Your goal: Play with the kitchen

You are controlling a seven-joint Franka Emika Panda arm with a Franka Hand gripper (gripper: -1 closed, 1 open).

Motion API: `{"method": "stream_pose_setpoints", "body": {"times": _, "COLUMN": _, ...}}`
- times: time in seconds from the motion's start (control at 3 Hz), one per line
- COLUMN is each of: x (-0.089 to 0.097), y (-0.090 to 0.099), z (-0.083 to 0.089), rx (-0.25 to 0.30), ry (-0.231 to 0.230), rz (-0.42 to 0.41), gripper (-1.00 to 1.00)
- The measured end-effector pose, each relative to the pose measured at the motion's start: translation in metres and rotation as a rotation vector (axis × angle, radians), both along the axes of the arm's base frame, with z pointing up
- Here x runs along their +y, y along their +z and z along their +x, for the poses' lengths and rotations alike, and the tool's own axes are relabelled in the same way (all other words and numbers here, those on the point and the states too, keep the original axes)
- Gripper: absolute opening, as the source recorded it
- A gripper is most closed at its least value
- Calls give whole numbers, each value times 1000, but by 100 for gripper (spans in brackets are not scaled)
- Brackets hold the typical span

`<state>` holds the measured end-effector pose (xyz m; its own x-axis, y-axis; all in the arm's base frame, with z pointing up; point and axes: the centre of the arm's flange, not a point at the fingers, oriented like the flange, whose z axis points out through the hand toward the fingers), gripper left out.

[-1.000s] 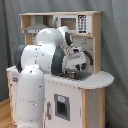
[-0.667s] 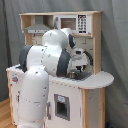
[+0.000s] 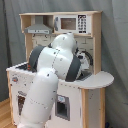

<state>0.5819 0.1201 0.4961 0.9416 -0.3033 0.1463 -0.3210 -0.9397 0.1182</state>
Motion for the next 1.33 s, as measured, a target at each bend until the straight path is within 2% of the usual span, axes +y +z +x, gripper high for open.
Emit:
{"method": "stream_pose_setpoints", "body": {"times": 0.33, "x": 6, "y": -10, "z": 7, "rx": -6, "ry": 48, "rz": 23, "gripper": 100}}
{"method": "stream_pose_setpoints", "body": {"times": 0.67, "x": 7, "y": -10, "z": 8, "rx": -8, "ry": 50, "rz": 25, "gripper": -100}}
{"method": "stream_pose_setpoints", "body": {"times": 1.0, "x": 20, "y": 35, "z": 13, "rx": -74, "ry": 80, "rz": 33, "gripper": -100}}
{"method": "stream_pose_setpoints", "body": {"times": 1.33, "x": 22, "y": 73, "z": 8, "rx": -115, "ry": 73, "rz": 35, "gripper": -100}}
